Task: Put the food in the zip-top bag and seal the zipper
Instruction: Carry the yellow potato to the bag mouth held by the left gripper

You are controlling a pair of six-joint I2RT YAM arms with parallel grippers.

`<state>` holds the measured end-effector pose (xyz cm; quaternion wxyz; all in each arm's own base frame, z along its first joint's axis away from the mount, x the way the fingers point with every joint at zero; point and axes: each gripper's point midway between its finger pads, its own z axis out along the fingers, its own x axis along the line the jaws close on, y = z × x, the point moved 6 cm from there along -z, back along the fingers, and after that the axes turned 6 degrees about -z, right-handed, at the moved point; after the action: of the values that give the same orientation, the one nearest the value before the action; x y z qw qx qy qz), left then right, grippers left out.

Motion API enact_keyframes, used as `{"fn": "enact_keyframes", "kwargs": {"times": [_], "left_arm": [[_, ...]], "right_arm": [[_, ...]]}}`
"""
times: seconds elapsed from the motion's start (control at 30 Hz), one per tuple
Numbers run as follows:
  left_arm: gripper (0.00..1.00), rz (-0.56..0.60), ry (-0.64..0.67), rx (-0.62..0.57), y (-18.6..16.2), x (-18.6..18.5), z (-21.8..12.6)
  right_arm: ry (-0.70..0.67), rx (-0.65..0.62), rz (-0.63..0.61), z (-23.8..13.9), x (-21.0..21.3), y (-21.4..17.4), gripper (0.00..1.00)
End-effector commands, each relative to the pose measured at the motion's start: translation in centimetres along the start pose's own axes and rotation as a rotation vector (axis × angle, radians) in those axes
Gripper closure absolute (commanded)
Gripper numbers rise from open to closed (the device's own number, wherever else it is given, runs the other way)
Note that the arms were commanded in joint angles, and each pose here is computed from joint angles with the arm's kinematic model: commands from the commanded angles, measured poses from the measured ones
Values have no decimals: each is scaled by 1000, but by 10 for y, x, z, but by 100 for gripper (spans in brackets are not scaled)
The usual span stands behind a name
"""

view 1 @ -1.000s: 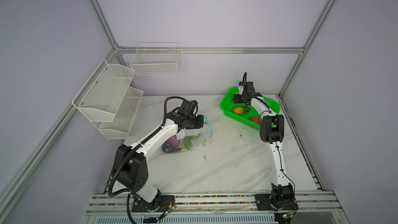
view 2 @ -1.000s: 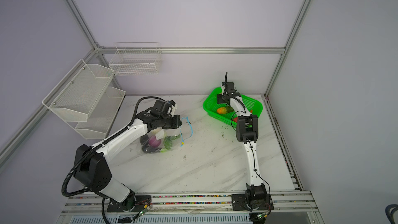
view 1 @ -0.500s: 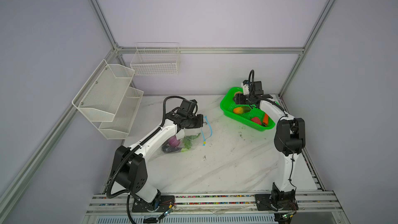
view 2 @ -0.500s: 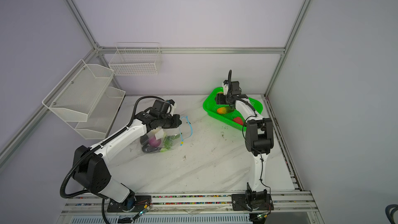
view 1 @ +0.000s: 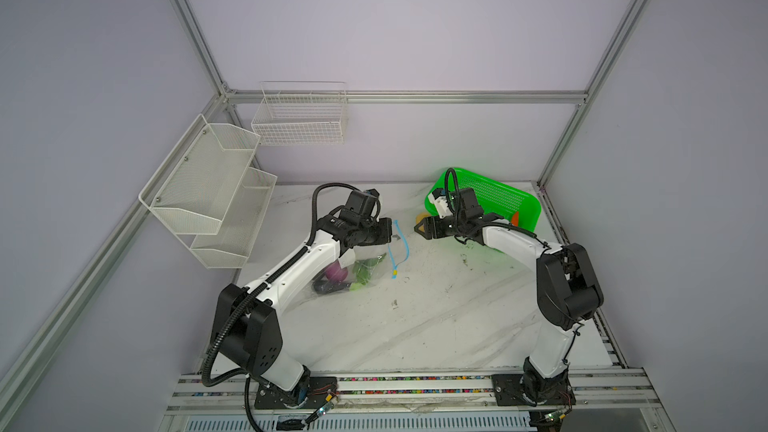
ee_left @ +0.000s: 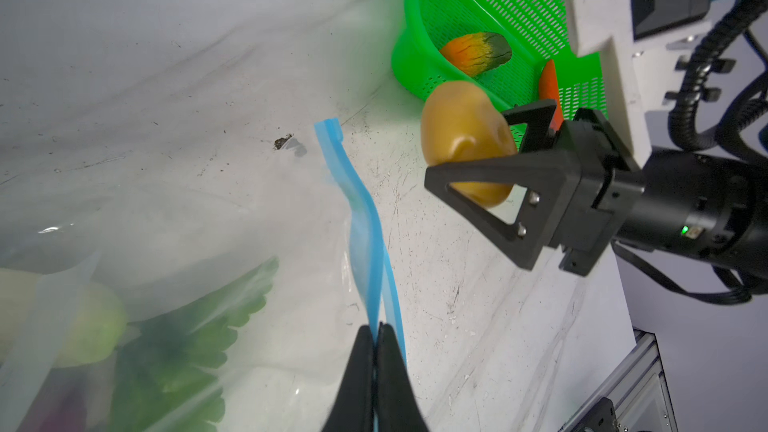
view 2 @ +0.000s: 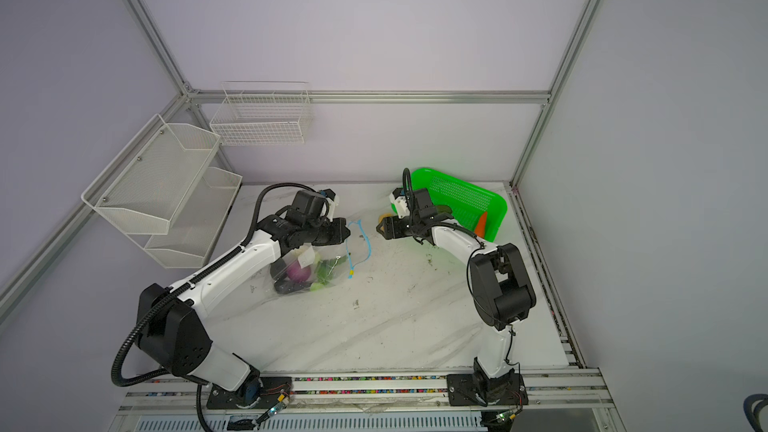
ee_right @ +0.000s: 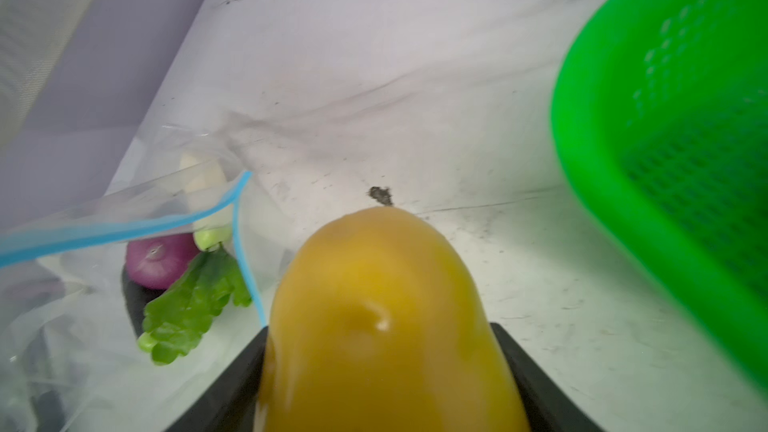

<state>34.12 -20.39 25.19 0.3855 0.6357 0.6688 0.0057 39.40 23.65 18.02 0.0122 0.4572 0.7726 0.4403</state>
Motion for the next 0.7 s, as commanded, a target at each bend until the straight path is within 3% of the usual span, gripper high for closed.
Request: {"fn": "enact_keyframes", "kwargs": {"times": [0.0,0.23,0.67], "left_arm": [[100,6,-72,-77,15,-19,-18],[100,4,-72,-85,14,-19,-20],[100,8,-94,-101,15,-25,-28]], "right_arm": [[108,-101,-8,-12,27,16,50],[222,-111,27,0,55,12,51],[228,-14,-1,39,72,-2,51]]}}
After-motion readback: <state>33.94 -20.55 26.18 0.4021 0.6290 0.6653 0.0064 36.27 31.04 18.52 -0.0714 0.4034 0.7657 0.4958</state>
